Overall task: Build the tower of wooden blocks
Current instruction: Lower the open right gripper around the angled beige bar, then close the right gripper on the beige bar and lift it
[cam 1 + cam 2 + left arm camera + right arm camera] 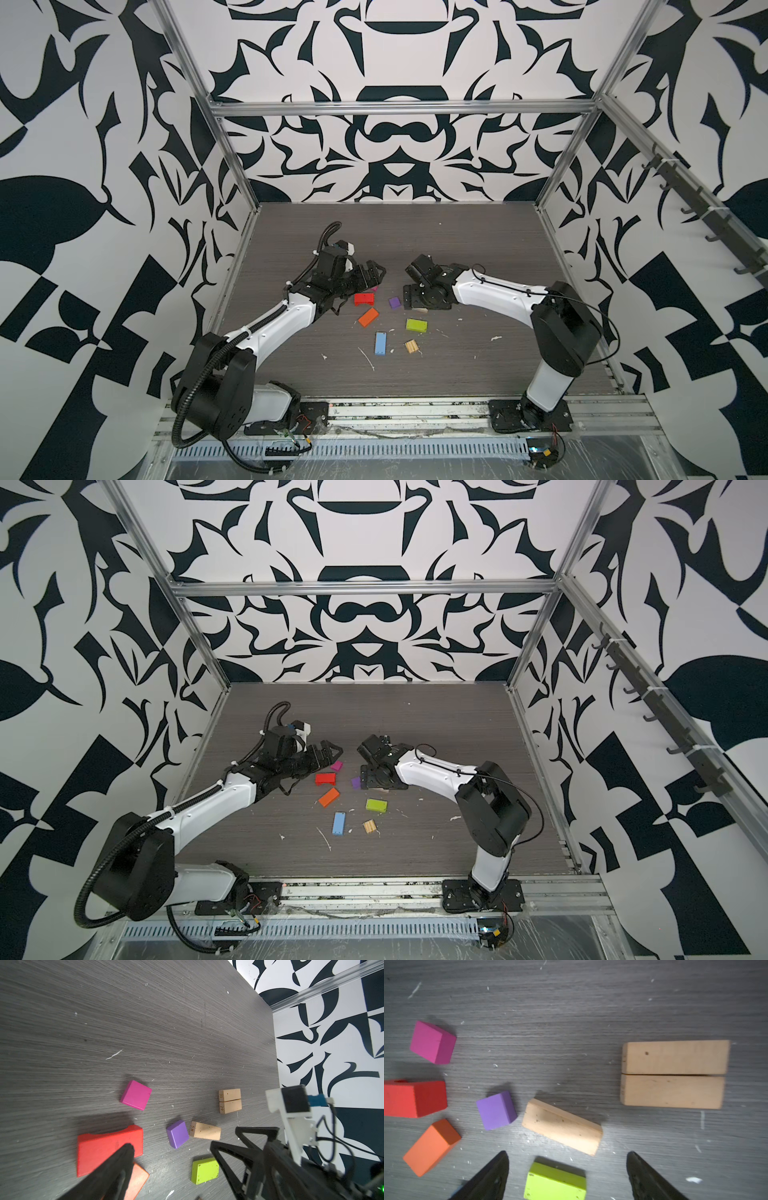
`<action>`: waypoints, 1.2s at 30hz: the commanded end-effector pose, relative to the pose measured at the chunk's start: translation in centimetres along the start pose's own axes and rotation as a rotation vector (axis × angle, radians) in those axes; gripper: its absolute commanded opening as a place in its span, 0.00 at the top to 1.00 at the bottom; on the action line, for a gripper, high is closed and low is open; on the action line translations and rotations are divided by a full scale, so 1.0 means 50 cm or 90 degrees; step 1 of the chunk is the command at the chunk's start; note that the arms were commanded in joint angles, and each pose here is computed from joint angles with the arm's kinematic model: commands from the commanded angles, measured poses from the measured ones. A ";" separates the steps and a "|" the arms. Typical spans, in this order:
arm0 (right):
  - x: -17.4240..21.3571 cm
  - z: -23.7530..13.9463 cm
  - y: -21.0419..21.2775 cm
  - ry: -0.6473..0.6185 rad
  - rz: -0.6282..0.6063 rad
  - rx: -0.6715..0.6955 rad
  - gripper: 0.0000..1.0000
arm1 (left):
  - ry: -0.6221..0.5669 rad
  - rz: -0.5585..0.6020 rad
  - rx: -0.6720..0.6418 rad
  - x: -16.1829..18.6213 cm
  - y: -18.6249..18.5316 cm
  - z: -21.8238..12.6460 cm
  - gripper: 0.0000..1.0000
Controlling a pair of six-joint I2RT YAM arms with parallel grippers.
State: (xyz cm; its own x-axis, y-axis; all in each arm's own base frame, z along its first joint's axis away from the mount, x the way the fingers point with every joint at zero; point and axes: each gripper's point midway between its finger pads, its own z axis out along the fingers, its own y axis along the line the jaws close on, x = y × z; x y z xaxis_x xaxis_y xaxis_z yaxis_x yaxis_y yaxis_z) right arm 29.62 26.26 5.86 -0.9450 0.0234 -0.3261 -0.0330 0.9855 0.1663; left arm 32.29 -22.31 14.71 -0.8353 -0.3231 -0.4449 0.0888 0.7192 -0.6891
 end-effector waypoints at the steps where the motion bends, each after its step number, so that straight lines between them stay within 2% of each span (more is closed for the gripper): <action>1: -0.019 -0.002 0.028 -0.015 0.023 -0.022 0.08 | 0.001 0.010 -0.011 0.010 0.007 -0.012 0.00; 36: -0.025 0.070 0.026 -0.014 0.042 0.018 0.10 | -0.002 0.019 -0.017 0.011 0.010 -0.021 0.01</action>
State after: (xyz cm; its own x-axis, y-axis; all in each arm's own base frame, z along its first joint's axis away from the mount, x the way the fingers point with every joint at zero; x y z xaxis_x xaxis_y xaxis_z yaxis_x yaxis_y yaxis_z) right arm 31.21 27.68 2.48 -0.9469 0.0803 -0.3113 0.0297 0.9860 0.1639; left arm 31.73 -21.66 14.79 -0.8313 -0.3148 -0.4582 0.0895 0.7377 -0.6692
